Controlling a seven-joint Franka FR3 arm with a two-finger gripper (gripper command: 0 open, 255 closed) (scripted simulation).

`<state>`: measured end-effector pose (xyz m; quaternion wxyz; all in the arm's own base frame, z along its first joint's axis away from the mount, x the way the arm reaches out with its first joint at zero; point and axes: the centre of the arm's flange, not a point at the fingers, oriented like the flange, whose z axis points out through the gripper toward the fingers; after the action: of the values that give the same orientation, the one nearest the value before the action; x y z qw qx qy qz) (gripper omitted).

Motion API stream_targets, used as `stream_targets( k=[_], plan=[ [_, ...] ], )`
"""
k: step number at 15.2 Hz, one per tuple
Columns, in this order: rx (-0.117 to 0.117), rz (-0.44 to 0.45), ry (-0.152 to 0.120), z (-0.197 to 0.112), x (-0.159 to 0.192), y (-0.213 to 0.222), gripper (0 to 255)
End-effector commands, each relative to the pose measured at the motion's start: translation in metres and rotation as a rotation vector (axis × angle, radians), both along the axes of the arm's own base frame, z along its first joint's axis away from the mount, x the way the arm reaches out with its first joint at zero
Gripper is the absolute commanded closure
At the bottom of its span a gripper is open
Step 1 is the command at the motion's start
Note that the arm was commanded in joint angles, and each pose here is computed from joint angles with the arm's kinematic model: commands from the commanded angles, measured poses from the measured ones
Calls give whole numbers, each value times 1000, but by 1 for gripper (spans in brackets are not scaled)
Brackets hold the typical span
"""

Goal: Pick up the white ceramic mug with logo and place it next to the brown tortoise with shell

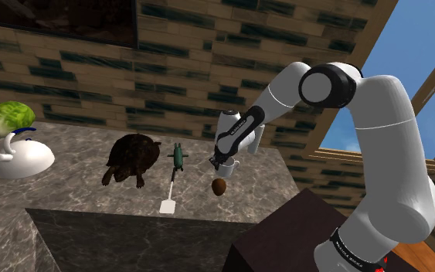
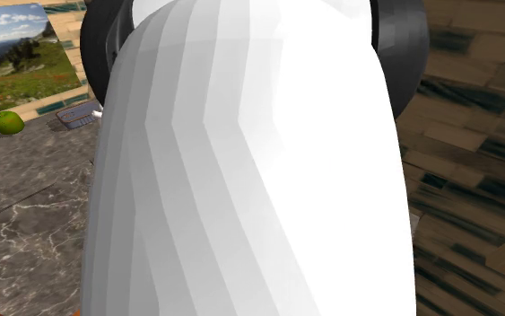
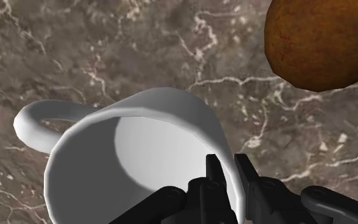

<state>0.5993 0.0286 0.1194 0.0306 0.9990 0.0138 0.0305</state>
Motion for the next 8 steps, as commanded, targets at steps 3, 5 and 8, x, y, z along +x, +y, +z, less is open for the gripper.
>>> stream_targets(
  k=[3, 5, 8],
  plan=[
    [0, 0, 0, 20, -1, 0, 255],
    [0, 0, 0, 30, 0, 0, 255],
    [0, 0, 0, 46, 0, 0, 255]
  ],
)
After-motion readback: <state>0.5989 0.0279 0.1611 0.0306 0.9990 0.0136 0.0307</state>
